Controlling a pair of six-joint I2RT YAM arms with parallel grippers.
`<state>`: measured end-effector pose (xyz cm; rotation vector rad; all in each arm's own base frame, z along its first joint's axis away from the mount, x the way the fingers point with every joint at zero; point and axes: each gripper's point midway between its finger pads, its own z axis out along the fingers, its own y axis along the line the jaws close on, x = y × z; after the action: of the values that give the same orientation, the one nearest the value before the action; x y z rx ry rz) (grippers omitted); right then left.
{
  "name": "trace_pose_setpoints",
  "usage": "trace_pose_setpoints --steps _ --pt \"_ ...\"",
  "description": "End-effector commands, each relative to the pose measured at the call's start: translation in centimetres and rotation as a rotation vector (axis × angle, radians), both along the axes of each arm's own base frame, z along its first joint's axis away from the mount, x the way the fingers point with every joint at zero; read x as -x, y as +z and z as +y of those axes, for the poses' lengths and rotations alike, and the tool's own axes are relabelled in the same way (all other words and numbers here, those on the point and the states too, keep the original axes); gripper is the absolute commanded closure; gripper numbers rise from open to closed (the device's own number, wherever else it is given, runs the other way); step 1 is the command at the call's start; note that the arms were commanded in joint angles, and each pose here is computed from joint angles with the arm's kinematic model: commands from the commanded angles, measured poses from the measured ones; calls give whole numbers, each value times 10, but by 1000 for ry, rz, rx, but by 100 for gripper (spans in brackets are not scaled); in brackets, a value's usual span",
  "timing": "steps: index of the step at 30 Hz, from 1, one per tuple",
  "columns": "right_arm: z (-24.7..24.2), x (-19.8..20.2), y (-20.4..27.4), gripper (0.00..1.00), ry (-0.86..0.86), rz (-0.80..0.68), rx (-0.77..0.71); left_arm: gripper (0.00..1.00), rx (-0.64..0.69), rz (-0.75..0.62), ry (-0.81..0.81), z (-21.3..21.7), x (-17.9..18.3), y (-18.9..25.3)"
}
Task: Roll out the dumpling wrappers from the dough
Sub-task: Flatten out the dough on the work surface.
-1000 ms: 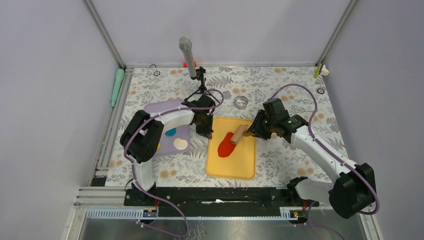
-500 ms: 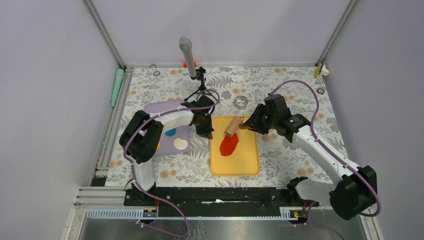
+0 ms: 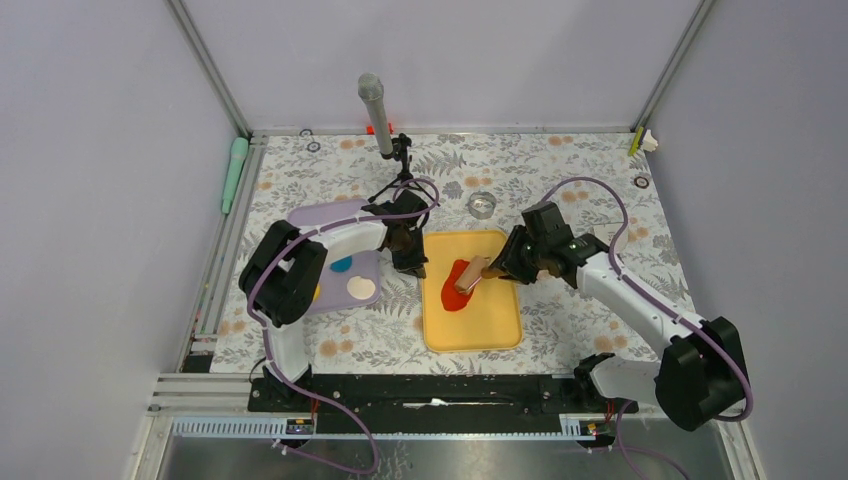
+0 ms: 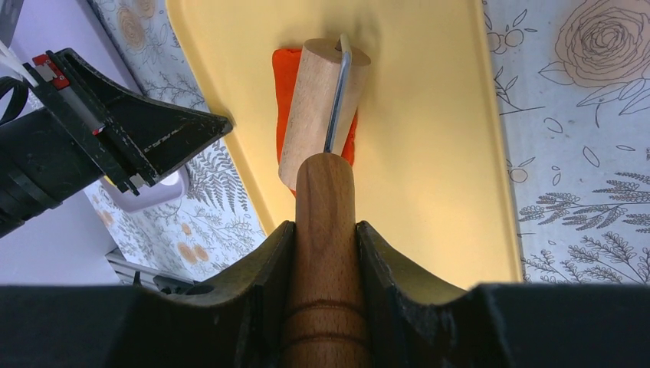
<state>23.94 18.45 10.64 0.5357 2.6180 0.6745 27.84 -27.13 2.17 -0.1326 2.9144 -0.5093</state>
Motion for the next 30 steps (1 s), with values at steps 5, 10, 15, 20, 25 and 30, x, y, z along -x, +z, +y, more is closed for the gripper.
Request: trace_pose_setpoints --steps 5,10,15,20,25,30 --pt "-9 -12 -14 100 -29 25 106 100 8 9 -55 -5 6 -15" --pt "-4 -22 -27 100 -53 36 101 100 21 10 -67 -8 5 -16" --pt "-9 -17 -41 100 -56 57 125 100 24 14 -64 -9 4 -18" --pt "-24 4 -48 100 -54 93 171 100 32 16 -34 -7 1 -18" --pt "-47 30 -48 100 -46 108 238 100 74 24 29 -2 -2 -16" --pt "-53 40 -32 100 -16 96 248 100 78 37 37 0 -4 -18"
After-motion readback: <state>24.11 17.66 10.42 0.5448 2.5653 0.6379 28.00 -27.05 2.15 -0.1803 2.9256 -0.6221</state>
